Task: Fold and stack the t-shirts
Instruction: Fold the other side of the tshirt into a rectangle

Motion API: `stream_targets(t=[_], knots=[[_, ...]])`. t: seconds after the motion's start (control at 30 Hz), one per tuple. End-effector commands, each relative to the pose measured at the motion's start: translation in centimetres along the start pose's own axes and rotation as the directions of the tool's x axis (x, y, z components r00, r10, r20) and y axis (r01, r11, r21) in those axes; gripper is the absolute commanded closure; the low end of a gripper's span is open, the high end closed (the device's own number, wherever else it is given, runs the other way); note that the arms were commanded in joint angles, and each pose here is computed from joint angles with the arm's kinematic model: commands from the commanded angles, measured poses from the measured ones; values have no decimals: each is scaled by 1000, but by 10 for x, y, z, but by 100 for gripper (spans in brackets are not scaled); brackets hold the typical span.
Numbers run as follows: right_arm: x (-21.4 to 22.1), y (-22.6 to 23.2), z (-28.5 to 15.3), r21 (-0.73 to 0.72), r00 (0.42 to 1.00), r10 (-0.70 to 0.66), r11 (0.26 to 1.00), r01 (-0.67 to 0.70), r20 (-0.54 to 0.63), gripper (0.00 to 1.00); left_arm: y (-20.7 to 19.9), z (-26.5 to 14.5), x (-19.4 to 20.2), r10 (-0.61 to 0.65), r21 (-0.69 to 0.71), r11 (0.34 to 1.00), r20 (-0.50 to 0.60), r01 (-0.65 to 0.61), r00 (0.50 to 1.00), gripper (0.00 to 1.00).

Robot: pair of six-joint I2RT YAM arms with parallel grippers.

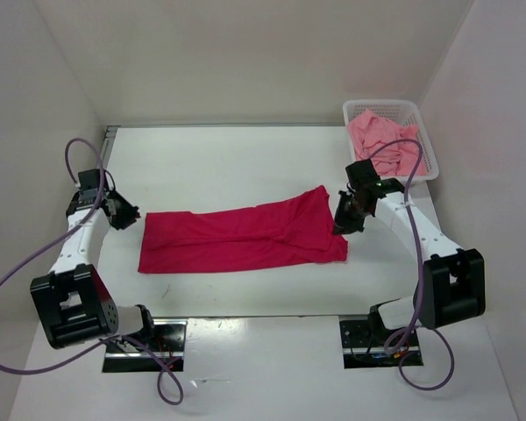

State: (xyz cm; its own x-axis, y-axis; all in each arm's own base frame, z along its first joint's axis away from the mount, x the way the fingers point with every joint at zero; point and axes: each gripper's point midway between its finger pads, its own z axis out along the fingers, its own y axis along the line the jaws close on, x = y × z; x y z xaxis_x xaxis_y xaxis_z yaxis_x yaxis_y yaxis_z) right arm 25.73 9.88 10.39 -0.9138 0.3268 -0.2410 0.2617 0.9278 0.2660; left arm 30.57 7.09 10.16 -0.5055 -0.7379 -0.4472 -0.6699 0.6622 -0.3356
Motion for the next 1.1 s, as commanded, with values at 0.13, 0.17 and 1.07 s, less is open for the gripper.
stream_targets(t=[0.13,0.17,1.07], knots=[[-44,96,5,-234,984,-98,963,132,151,100,-95,7,12,99,228,969,-16,-93,995,78],[-49,106,17,-235,981,-113,961,148,156,100,-102,11,26,146,236,963,-41,-133,988,78],[7,118,96,-131,950,-312,943,307,-18,89,-32,49,123,38,183,982,-409,41,912,77]])
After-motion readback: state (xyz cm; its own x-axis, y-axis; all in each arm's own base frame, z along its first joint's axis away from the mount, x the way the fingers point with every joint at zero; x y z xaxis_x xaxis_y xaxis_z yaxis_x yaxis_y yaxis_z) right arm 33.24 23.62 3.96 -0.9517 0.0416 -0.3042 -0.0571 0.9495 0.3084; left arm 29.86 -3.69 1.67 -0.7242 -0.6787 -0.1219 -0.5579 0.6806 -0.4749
